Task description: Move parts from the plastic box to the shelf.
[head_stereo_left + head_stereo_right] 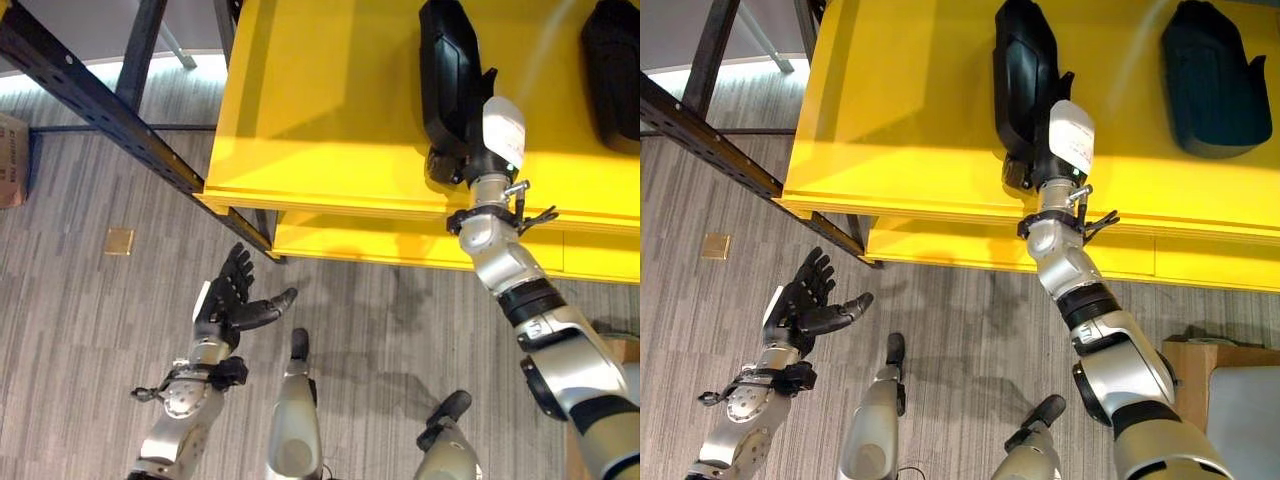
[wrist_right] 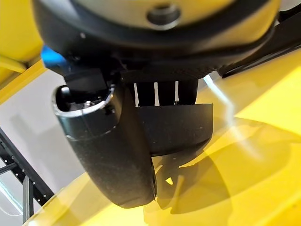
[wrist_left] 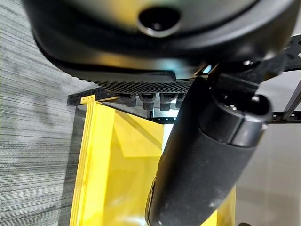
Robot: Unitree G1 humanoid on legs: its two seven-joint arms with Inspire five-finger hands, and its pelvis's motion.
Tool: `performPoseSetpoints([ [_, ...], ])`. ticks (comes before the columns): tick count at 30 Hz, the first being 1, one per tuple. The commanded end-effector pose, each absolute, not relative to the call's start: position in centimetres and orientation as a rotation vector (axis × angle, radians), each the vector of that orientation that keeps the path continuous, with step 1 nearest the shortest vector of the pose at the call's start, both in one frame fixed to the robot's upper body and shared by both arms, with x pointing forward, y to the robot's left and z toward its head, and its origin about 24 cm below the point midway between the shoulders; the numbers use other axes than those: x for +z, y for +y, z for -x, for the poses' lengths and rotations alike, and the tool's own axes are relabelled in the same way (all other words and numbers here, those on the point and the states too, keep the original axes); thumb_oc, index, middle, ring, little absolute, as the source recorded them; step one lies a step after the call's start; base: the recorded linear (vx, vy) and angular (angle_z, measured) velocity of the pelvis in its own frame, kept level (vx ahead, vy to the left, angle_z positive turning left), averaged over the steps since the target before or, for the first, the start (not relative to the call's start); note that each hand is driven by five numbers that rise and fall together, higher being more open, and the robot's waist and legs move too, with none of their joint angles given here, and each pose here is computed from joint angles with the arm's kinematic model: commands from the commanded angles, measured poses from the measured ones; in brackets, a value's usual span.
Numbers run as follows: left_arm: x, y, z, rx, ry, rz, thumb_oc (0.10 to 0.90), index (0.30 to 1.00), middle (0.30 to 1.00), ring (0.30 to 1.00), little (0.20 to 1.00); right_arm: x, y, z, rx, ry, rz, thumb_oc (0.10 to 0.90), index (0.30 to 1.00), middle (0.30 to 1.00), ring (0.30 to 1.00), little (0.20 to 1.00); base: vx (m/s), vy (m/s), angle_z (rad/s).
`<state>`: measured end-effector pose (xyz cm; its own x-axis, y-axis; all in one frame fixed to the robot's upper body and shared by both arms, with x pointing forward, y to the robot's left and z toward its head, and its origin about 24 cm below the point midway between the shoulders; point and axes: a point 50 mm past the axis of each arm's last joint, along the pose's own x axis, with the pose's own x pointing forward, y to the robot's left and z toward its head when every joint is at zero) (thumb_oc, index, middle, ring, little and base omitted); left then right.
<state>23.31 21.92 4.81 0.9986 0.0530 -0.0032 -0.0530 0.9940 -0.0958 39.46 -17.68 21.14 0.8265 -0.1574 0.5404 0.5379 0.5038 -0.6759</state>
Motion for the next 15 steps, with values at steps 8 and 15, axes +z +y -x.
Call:
performPoseSetpoints([
  [8,9.26,21.40,-24.01,-0.009,-0.239,0.085,0.900,1.000,1.000,1.000,1.000,29.51,-17.17,-38.94,-0.570,-0.704,0.881,0.400,0.300,0.300,0.300,0.300,0.00,0.000,0.00],
  [15,9.33,21.54,-23.97,-0.012,-0.243,0.082,0.900,1.000,1.000,1.000,1.000,29.97,-17.20,-38.90,-0.548,-0.720,0.950,0.400,0.300,0.300,0.300,0.300,0.00,0.000,0.00],
])
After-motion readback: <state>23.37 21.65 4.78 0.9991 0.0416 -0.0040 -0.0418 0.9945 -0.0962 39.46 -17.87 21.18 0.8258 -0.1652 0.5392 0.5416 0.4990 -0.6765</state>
